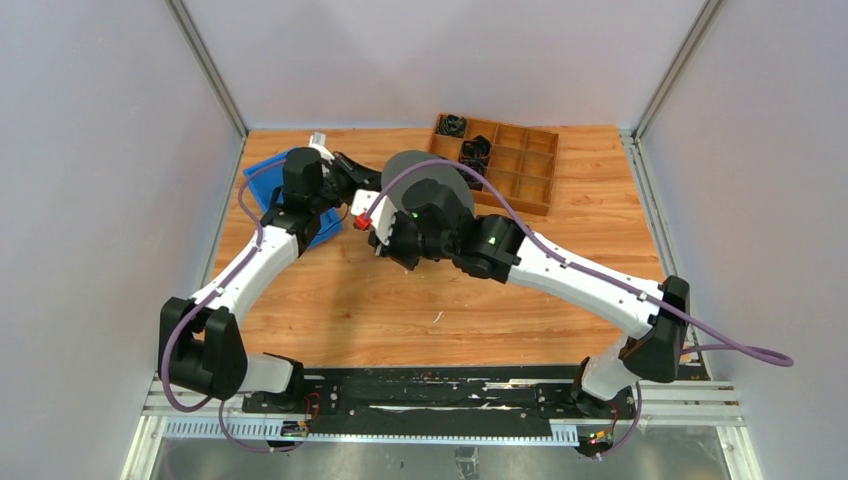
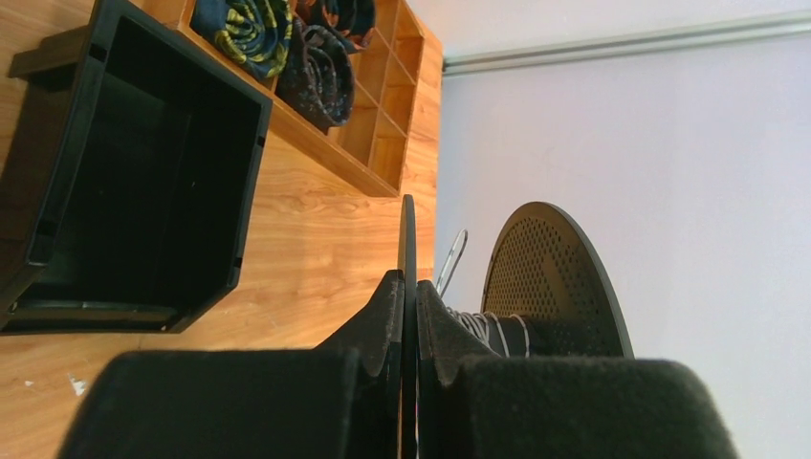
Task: Wrap the cables
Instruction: Wrap the cable around the cable reel.
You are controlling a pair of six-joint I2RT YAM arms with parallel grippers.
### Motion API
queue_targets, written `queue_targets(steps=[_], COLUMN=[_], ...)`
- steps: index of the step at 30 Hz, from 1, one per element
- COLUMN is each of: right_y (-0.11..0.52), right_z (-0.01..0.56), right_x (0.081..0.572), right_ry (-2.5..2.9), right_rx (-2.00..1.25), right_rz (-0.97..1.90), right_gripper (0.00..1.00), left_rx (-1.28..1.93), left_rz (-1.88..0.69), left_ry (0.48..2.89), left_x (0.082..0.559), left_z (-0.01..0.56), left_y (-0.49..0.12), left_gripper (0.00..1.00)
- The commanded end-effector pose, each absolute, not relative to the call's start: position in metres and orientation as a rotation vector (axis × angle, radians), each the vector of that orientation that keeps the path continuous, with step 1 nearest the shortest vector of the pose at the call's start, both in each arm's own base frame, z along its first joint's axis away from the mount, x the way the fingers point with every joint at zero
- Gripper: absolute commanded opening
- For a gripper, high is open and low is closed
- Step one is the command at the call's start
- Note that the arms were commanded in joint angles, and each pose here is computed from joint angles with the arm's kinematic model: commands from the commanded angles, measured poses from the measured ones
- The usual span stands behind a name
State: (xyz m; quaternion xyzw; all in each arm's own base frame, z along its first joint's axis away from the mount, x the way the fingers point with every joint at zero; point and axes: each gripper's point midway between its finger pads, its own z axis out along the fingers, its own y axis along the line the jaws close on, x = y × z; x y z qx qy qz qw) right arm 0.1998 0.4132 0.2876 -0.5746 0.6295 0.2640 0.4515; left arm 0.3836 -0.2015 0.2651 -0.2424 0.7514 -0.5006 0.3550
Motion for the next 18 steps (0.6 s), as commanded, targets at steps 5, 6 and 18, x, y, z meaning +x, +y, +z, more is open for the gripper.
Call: queue_targets(steps=[5, 6, 18], right_y=[0.404, 0.403, 0.391], right_z=[0.301, 0.303, 0.314], right_x=[0.227, 0.229, 0.251], right_ry=[1.539, 1.536, 1.469], right_rx=[-1.397, -1.391, -1.414], right_rz=[0.339, 0.331, 0.073], right_gripper=[0.1, 0.1, 0.16], left_rx=[-0.426, -0.411, -0.228], left_rz=[-1.215, -1.204, -1.104], left_ry=[1.903, 1.905, 1.912], left_x=[0.372, 0.37, 0.355], left_z=[0.299, 0.299, 0.313], left_y=[-0.213, -0.213, -0.224], left_gripper=[0.0, 0.0, 0.0])
